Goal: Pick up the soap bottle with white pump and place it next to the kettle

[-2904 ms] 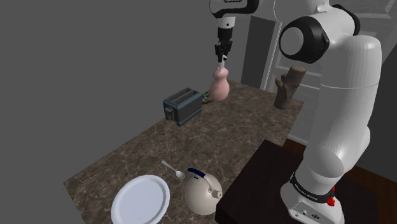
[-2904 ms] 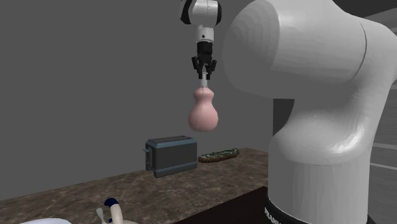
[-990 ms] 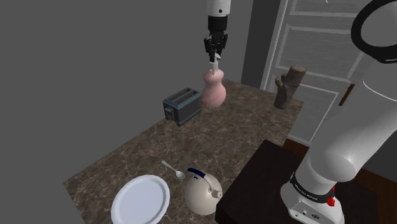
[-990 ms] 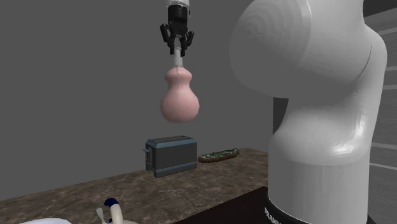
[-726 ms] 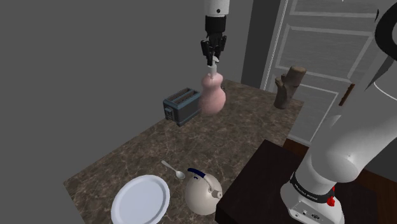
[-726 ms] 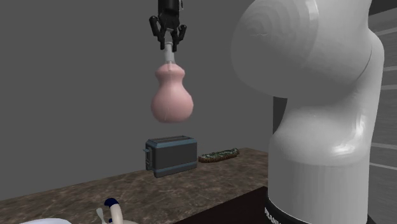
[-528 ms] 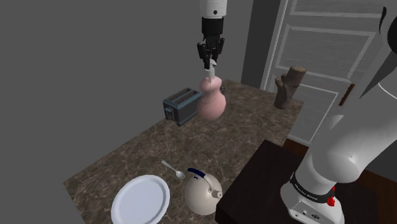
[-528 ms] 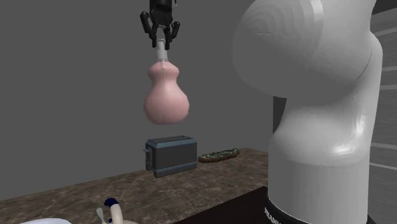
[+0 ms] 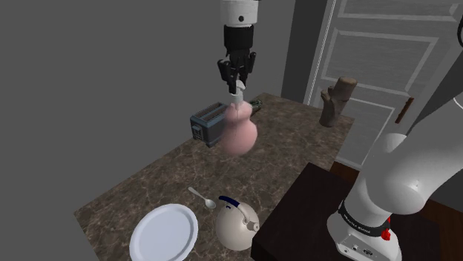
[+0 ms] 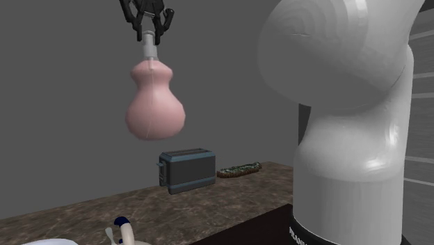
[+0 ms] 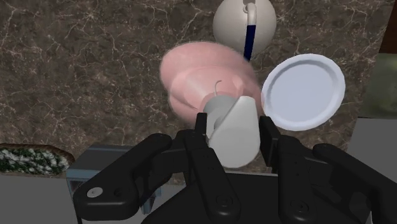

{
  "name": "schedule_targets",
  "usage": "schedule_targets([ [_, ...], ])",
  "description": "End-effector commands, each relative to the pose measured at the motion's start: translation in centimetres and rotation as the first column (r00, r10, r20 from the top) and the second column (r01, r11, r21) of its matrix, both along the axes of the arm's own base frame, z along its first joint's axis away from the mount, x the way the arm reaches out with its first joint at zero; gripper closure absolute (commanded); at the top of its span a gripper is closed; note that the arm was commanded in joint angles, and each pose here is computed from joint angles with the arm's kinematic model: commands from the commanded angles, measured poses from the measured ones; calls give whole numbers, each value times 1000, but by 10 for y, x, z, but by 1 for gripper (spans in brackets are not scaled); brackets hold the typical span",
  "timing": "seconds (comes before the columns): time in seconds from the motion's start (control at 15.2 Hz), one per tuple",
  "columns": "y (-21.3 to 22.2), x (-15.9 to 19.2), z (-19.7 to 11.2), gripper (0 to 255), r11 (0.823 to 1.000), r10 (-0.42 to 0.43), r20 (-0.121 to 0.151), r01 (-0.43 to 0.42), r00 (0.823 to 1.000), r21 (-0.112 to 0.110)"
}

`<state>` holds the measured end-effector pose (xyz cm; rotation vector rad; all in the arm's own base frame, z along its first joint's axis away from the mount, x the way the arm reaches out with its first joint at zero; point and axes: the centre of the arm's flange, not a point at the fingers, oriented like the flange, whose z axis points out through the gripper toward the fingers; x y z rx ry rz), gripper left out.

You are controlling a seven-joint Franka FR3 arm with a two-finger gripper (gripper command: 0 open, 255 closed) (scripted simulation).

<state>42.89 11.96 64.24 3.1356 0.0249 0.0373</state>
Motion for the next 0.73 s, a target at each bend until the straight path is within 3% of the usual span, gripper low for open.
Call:
schedule_targets([
  [0.0,25,-11,3,255,1000,-2,1,2,1000,0],
  [0.66,146,-64,3,255,1000,-2,1,2,1000,0],
])
